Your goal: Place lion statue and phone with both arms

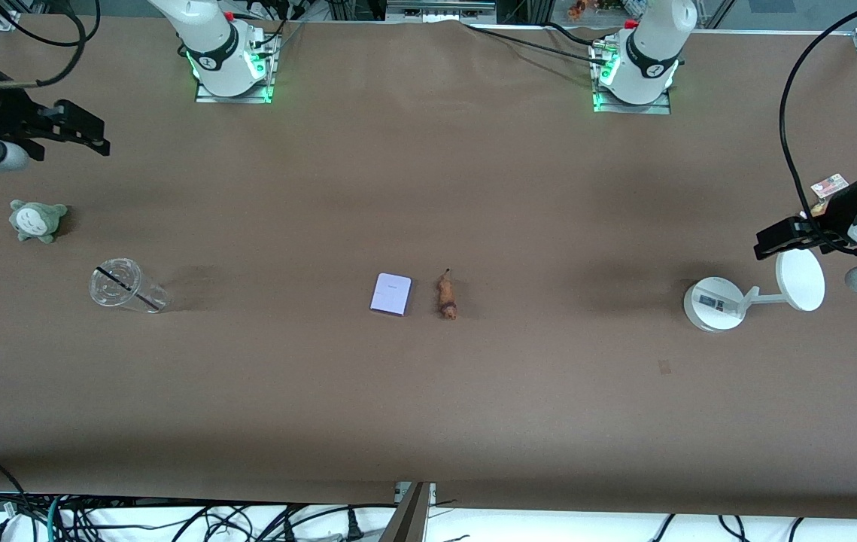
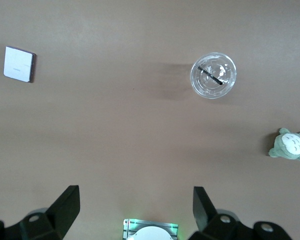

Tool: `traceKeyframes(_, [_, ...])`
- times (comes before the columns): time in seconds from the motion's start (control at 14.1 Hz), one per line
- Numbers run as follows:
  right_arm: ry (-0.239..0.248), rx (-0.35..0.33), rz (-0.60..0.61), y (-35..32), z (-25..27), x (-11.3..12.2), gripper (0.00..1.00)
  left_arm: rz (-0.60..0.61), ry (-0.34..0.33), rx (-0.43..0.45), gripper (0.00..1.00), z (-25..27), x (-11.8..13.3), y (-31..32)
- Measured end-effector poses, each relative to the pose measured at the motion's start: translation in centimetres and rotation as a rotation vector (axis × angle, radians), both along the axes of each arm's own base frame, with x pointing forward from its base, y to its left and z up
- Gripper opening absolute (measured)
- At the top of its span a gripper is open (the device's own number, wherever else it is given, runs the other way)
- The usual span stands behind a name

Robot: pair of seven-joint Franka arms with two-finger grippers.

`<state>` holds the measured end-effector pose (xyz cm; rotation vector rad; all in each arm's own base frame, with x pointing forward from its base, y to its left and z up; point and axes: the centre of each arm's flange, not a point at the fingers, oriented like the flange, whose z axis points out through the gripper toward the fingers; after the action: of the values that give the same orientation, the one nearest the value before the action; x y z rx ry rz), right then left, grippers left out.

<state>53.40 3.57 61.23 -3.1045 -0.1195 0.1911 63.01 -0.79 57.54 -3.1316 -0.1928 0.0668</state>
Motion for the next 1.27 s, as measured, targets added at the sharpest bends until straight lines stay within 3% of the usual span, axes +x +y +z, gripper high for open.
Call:
traceKeyframes(0.71, [0.003, 0.0, -0.009, -0.4, -0.1, 0.2, 1.0, -0.024, 0.005, -0.005, 1.0, -0.3, 0.1, -1.6])
traceKeyframes(1.06, [0.013, 0.0, -0.004, -0.2, -0.5, 0.3, 1.0, -0.063, 0.019, -0.039, 1.0, -4.5, 1.2, -12.1])
traceKeyframes(1.27, [0.054, 0.001, 0.0, -0.1, -2.6, 1.3, 1.0, -0.058, 0.035, -0.101, 1.0, -10.6, 2.3, -19.5])
